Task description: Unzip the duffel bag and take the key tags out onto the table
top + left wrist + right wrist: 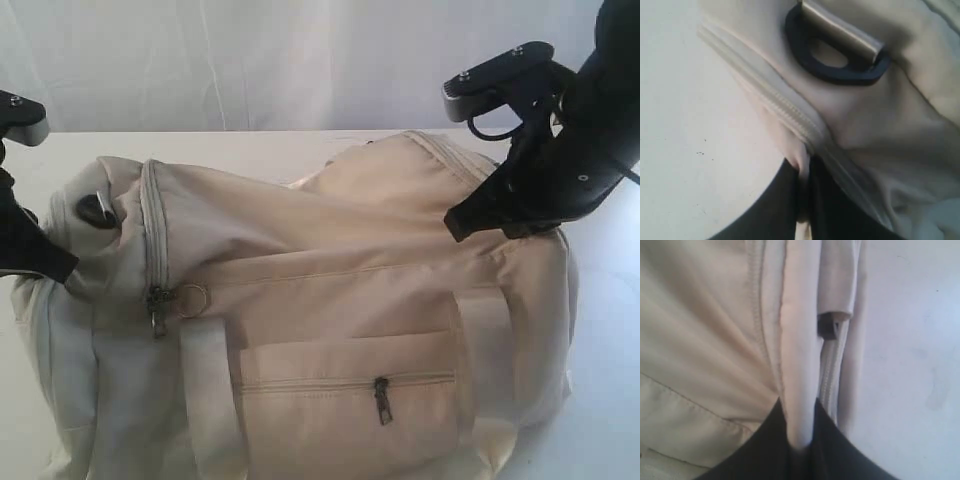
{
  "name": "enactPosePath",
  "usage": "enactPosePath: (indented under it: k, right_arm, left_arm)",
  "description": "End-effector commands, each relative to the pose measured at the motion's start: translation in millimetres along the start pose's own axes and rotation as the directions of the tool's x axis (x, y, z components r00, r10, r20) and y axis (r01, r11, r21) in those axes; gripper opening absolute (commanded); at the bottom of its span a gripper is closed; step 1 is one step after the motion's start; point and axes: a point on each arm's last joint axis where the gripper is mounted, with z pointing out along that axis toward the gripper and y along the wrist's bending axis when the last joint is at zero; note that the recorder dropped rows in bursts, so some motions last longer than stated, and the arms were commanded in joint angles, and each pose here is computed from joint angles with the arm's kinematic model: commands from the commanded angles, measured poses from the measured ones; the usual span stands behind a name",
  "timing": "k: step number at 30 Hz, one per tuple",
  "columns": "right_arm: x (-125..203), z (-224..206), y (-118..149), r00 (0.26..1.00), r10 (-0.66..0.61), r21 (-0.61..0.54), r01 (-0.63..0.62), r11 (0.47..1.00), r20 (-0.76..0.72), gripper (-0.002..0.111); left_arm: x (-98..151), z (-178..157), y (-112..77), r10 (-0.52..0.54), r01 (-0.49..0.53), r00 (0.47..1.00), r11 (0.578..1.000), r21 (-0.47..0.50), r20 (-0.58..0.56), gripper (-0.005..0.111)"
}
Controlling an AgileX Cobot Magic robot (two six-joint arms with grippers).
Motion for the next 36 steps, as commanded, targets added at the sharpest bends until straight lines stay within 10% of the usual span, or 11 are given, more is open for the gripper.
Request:
enactPosePath:
  k: [1, 8, 15, 19, 26, 36]
  right_arm:
    - [1.2, -6.6, -9.2, 0.999, -0.021, 0.056, 0.019, 0.998, 0.037, 0.012]
    - [-12.3, -39.7, -14.6, 0.985, -0.024, 0.062, 0.014, 0.998, 0.169, 0.057]
    - [-24.5, -90.8, 12.0, 0.918, -0.103, -0.171, 0.180, 0.969, 0.384, 0.058]
    - [-34.4, -80.7, 75.6, 0.862, -0.214, -0.377, 0.408, 0.832, 0.459, 0.056]
    - [-42.3, -1.0, 194.4, 0.586, -0.583, -0.258, 0.795, 0.549, 0.563, 0.064]
    - [-42.6, 48.0, 221.5, 0.564, -0.624, -0.235, 0.814, 0.532, 0.542, 0.065]
  left_arm:
    - [3.9, -2.2, 1.4, 0.032, -0.031, 0.999, 0.999, 0.005, -0.044, 0.003]
    - [-2.3, -12.1, 0.9, 0.047, -0.046, 0.998, 0.999, 0.025, -0.051, 0.040]
    - [-20.2, -65.0, -2.4, 0.016, -0.018, 0.999, 0.997, 0.079, 0.032, 0.052]
    - [2.0, -88.4, -8.8, 0.025, -0.020, 0.999, 0.992, 0.125, -0.037, 0.052]
    - [69.6, -75.6, -19.8, 0.067, -0.049, 0.990, 0.988, 0.149, -0.122, 0.052]
    - [86.7, -66.1, -18.6, 0.060, -0.061, 0.998, 0.995, 0.076, 0.019, 0.052]
